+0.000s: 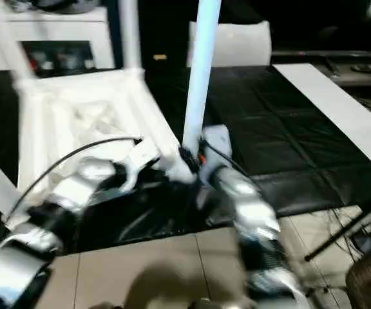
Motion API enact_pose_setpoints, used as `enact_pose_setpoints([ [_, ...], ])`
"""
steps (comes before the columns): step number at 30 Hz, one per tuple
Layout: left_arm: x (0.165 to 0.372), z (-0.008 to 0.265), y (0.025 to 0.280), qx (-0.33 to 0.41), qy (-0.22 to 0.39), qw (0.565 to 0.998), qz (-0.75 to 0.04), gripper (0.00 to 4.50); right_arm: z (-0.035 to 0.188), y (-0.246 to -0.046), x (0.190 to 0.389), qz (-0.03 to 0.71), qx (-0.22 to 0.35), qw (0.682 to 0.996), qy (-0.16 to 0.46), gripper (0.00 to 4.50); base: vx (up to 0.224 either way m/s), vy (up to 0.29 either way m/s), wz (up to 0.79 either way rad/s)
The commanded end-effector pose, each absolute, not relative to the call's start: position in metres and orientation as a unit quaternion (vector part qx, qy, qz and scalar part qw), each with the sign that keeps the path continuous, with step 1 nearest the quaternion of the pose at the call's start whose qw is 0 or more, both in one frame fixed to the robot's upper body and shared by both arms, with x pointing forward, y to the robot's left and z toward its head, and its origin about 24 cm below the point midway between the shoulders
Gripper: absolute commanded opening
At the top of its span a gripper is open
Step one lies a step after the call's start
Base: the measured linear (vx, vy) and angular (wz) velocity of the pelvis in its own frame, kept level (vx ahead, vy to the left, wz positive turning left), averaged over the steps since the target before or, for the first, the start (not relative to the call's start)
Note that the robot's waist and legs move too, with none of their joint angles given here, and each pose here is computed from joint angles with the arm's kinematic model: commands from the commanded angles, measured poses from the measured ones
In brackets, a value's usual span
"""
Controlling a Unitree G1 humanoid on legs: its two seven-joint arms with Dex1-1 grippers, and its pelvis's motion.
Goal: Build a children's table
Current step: Rotate leg to tighten
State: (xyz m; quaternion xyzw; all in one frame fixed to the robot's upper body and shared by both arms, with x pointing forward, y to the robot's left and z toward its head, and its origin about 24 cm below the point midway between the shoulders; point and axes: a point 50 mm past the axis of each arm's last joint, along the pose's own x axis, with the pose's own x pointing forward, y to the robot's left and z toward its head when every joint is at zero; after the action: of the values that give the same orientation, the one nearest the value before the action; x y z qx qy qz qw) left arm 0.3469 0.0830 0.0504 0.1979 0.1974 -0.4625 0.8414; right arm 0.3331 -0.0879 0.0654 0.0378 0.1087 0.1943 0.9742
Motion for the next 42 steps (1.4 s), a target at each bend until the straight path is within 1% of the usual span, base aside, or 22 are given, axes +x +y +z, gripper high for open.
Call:
enact_pose_setpoints([
  [1, 0.352, 0.07, 0.059, 0.185, 0.134, 0.854, -0.467, 0.0, 0.069, -0.039, 0.32, 0.309, 0.054, 0.944, 0.103, 2.46, 0.0, 0.0, 0.0],
  [2, 0.35, 0.068, 0.066, 0.191, 0.134, 0.846, -0.48, 0.0, 0.07, -0.046, 0.319, 0.317, 0.053, 0.943, 0.091, 2.59, 0.0, 0.0, 0.0],
  [4, 0.347, 0.066, 0.077, 0.195, 0.137, 0.836, -0.494, 0.0, 0.071, -0.056, 0.317, 0.332, 0.05, 0.939, 0.079, 2.59, 0.0, 0.0, 0.0],
  [6, 0.344, 0.065, 0.086, 0.198, 0.132, 0.825, -0.512, 0.0, 0.07, -0.068, 0.315, 0.346, 0.039, 0.935, 0.07, 2.96, 0.0, 0.0, 0.0],
  [9, 0.337, 0.064, 0.099, 0.2, 0.128, 0.803, -0.546, 0.0, 0.071, -0.087, 0.31, 0.379, 0.029, 0.923, 0.056, 3.1, 0.0, 0.0, 0.0],
  [10, 0.337, 0.064, 0.099, 0.2, 0.128, 0.803, -0.546, 0.0, 0.071, -0.087, 0.31, 0.379, 0.029, 0.923, 0.056, 3.18, 0.0, 0.0, 0.0],
  [11, 0.333, 0.062, 0.108, 0.201, 0.136, 0.79, -0.563, 0.0, 0.071, -0.1, 0.305, 0.413, 0.014, 0.909, 0.056, 3.41, 0.0, 0.0, 0.0],
  [12, 0.33, 0.062, 0.112, 0.207, 0.136, 0.773, -0.584, 0.0, 0.071, -0.107, 0.303, 0.434, 0.006, 0.899, 0.058, 3.49, 0.0, 0.0, 0.0],
  [15, 0.322, 0.062, 0.12, 0.199, 0.134, 0.738, -0.63, 0.0, 0.074, -0.122, 0.299, 0.489, -0.015, 0.87, 0.066, 3.69, 0.0, 0.0, 0.0],
  [19, 0.319, 0.063, 0.123, 0.192, 0.131, 0.718, -0.656, 0.0, 0.076, -0.127, 0.298, 0.517, -0.03, 0.853, 0.068, 3.92, 0.0, 0.0, 0.0],
  [20, 0.315, 0.062, 0.127, 0.196, 0.142, 0.688, -0.685, 0.0, 0.076, -0.129, 0.296, 0.557, -0.048, 0.826, 0.073, 3.92, 0.0, 0.0, 0.0],
  [22, 0.313, 0.062, 0.129, 0.198, 0.145, 0.678, -0.693, 0.0, 0.077, -0.13, 0.295, 0.571, -0.052, 0.816, 0.075, 3.92, 0.0, 0.0, 0.0],
  [24, 0.31, 0.061, 0.134, 0.207, 0.158, 0.644, -0.72, 0.0, 0.078, -0.132, 0.291, 0.618, -0.057, 0.78, 0.086, 3.92, 0.0, 0.0, 0.0],
  [25, 0.309, 0.061, 0.135, 0.209, 0.162, 0.635, -0.726, 0.0, 0.078, -0.132, 0.29, 0.63, -0.056, 0.769, 0.09, 3.67, 0.0, 0.0, 0.0],
  [28, 0.309, 0.063, 0.139, 0.221, 0.174, 0.612, -0.739, 0.0, 0.078, -0.133, 0.288, 0.66, -0.059, 0.741, 0.108, 3.6, 0.0, 0.0, 0.0],
  [30, 0.309, 0.063, 0.141, 0.229, 0.18, 0.601, -0.744, 0.0, 0.077, -0.135, 0.288, 0.671, -0.059, 0.73, 0.119, 3.34, 0.0, 0.0, 0.0],
  [31, 0.309, 0.063, 0.141, 0.23, 0.18, 0.601, -0.744, 0.0, 0.077, -0.135, 0.288, 0.671, -0.059, 0.729, 0.12, 3.34, 0.0, 0.0, 0.0],
  [33, 0.309, 0.065, 0.145, 0.237, 0.187, 0.589, -0.75, 0.0, 0.075, -0.136, 0.287, 0.687, -0.06, 0.712, 0.132, 3.21, 0.0, 0.0, 0.0],
  [34, 0.309, 0.065, 0.145, 0.237, 0.187, 0.589, -0.75, 0.0, 0.075, -0.136, 0.287, 0.687, -0.06, 0.712, 0.132, 3.21, 0.0, 0.0, 0.0],
  [38, 0.31, 0.066, 0.148, 0.243, 0.191, 0.58, -0.754, 0.0, 0.075, -0.134, 0.286, 0.703, -0.056, 0.696, 0.137, 2.81, 0.0, 0.0, 0.0],
  [39, 0.31, 0.066, 0.148, 0.244, 0.191, 0.578, -0.755, 0.0, 0.075, -0.133, 0.286, 0.706, -0.055, 0.693, 0.137, 2.61, 0.0, 0.0, 0.0],
  [42, 0.31, 0.066, 0.149, 0.244, 0.192, 0.577, -0.756, 0.0, 0.074, -0.13, 0.286, 0.712, -0.052, 0.687, 0.137, 2.44, 0.0, 0.0, 0.0],
])
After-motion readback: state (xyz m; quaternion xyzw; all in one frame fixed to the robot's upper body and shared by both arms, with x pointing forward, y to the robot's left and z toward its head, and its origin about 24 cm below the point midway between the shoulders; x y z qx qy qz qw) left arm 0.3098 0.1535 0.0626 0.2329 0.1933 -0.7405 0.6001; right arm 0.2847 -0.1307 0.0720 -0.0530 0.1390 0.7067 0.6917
